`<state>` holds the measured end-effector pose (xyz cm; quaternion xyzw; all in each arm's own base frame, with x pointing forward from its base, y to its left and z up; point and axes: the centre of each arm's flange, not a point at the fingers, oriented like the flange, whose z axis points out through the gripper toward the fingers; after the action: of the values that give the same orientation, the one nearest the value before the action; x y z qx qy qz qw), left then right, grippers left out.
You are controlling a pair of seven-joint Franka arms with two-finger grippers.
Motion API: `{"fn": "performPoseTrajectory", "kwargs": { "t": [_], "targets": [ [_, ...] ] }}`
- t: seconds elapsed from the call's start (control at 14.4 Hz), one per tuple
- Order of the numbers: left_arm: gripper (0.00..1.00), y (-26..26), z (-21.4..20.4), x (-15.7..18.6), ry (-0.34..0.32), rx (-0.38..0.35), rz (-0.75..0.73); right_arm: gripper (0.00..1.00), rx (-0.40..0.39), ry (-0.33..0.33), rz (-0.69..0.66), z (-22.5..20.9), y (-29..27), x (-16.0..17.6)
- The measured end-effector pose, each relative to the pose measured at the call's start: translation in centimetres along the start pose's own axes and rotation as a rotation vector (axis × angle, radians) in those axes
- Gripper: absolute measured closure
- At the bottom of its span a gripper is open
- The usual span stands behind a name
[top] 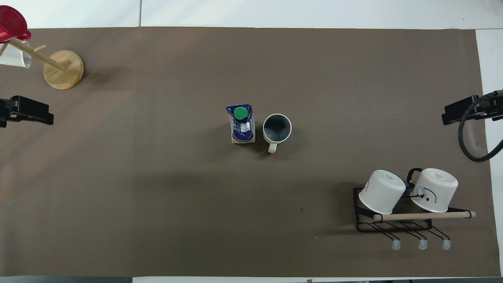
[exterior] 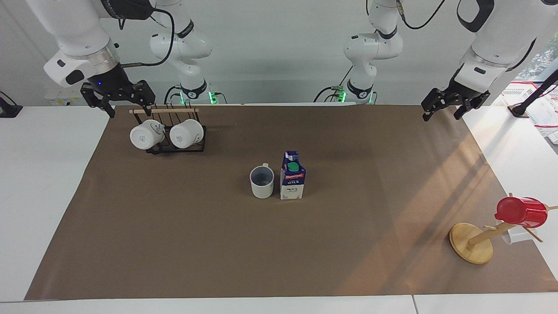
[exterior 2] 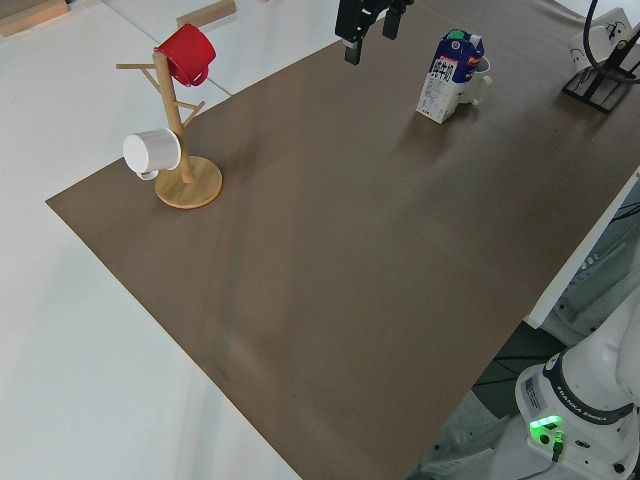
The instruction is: Place cup and milk on table
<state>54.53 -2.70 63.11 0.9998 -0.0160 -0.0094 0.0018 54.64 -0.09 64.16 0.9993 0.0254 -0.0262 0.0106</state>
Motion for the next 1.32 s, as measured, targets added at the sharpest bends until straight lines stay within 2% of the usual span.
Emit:
{"fn": "performPoseTrajectory", "kwargs": {
  "t": [1.32],
  "targets": [
    [0.0,-0.36,-0.02,0.0,0.001,0.0,-0.006,0.0,0.0,0.0,0.0,0.0,0.0,0.0]
  ]
}}
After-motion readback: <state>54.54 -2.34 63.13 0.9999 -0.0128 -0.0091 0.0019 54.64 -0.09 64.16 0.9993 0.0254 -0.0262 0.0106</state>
